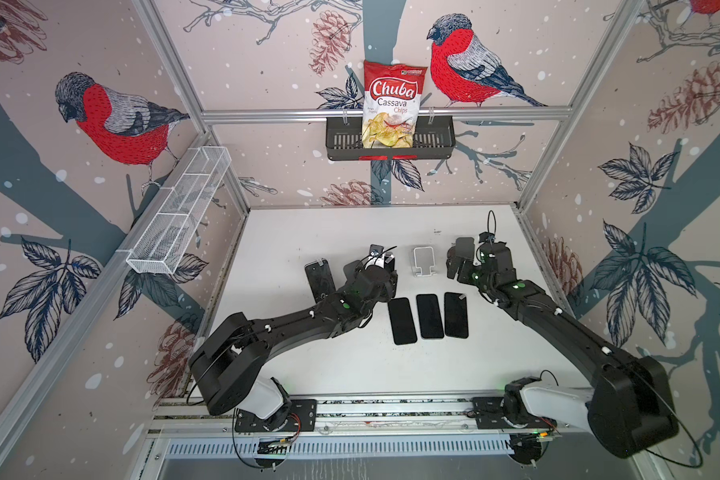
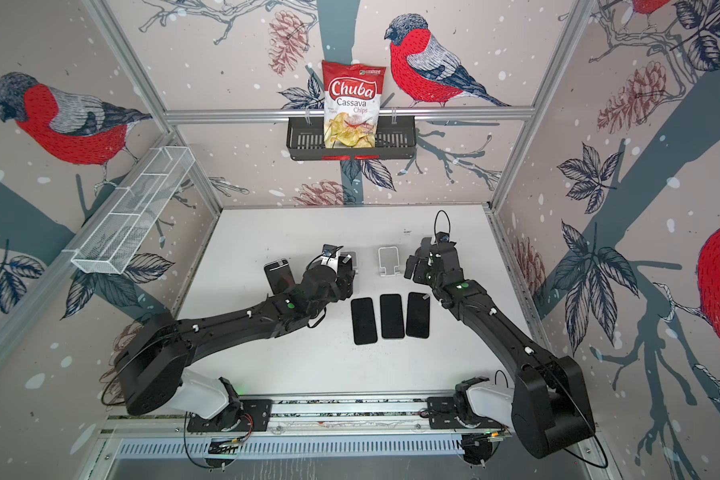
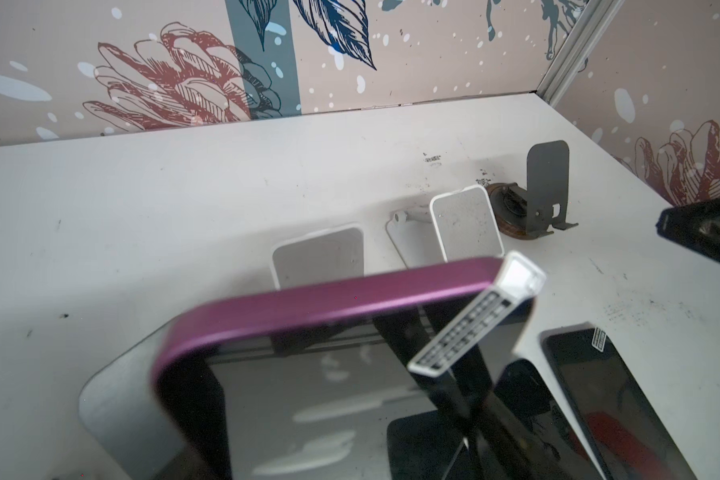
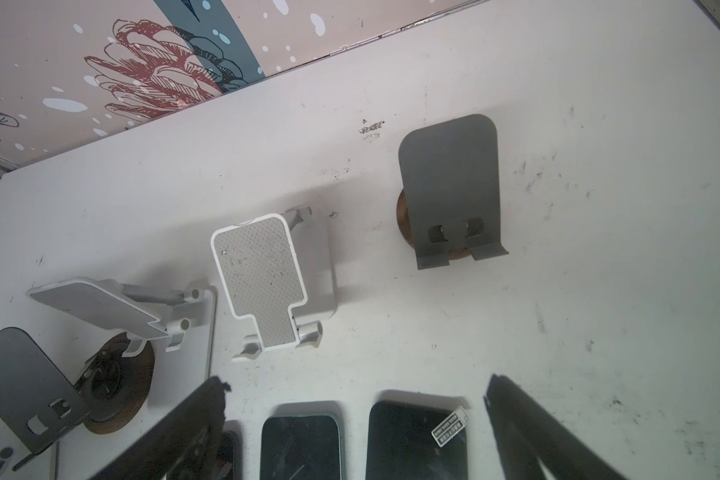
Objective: Remove the phone from the phone stand
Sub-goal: 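Carry the pink-edged phone with the left gripper nearer the robot beside the black phones, then lower the pink-edged phone flat beside the black phones with the left gripper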
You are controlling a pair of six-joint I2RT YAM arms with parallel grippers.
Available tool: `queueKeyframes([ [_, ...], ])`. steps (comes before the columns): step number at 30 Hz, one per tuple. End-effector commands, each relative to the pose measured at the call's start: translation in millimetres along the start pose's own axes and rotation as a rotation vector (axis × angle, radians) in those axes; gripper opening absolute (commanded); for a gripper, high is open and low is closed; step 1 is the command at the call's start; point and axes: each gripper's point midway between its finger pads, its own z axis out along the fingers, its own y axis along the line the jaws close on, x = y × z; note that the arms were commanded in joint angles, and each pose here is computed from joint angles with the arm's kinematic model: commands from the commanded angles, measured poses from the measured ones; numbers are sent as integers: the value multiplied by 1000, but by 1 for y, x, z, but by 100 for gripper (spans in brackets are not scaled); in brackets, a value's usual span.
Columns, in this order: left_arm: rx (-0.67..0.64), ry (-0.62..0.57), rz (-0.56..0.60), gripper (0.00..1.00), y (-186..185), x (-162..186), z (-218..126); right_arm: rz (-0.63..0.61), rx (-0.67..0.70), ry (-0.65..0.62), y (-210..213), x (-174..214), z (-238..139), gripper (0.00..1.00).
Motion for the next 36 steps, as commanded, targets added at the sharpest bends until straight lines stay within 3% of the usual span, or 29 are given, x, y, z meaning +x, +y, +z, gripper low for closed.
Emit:
queueKeyframes([
  [1, 28, -2, -70, 62, -2, 2, -11, 18, -30, -14, 7, -5, -5, 99],
  [11, -14, 131, -118, 62, -7, 45, -32, 13, -67, -21, 17, -9, -15, 99],
  [36, -14, 475, -181, 61, -13, 131, -35, -63, -119, -21, 52, -18, -19, 99],
])
